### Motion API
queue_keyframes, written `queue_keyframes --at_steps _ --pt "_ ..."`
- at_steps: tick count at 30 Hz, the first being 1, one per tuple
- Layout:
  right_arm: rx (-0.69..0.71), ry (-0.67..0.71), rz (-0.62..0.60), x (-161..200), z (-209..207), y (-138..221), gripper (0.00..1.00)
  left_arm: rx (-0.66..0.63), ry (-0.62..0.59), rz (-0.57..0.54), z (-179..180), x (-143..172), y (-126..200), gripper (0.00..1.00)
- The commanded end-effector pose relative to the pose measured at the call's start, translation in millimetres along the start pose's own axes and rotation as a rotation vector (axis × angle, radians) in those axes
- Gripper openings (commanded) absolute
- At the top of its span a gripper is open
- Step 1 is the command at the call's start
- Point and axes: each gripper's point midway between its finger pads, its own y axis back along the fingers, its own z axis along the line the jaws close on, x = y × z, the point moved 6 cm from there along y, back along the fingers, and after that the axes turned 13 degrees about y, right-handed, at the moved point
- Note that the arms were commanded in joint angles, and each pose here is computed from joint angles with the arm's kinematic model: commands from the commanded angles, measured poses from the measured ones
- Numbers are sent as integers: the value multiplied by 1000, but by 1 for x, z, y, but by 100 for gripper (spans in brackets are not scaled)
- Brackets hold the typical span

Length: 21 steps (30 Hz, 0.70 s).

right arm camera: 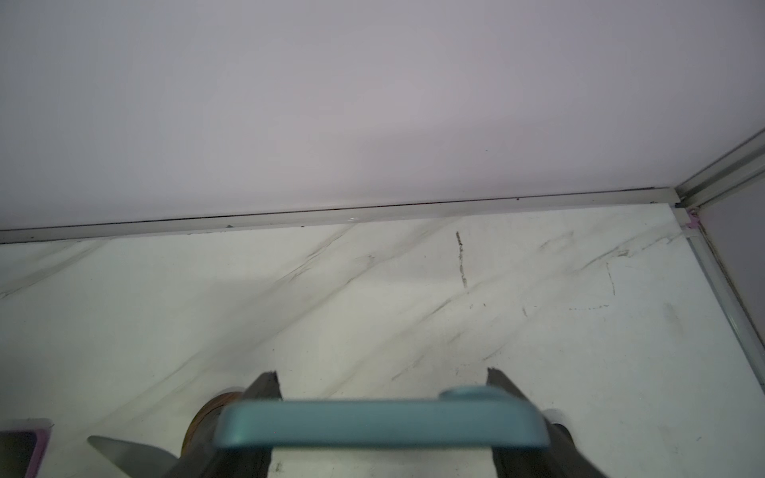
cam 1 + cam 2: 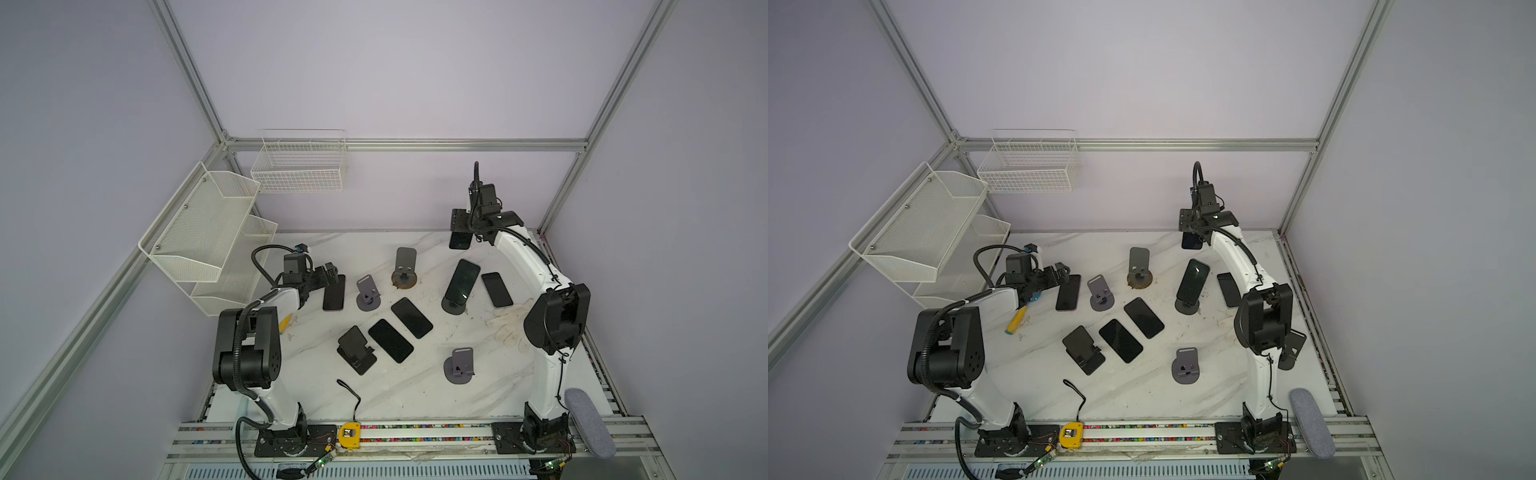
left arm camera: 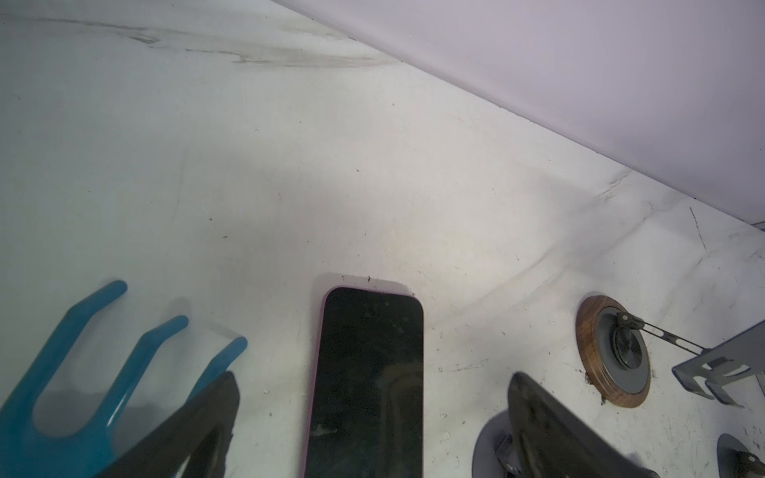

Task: Remove the phone from the phone stand
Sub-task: Place the phone at the top-right of the table.

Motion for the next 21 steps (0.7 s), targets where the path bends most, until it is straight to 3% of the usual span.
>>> queue_keyframes --at_steps 1,7,21 --pt "-2 -5 -37 -9 -16 -5 61 22 24 6 4 3 -1 100" --pt "20 -7 27 11 -34 -30 61 31 29 0 4 2 -1 100" --pt "-29 -1 210 78 -24 -74 60 43 41 2 6 3 -1 100"
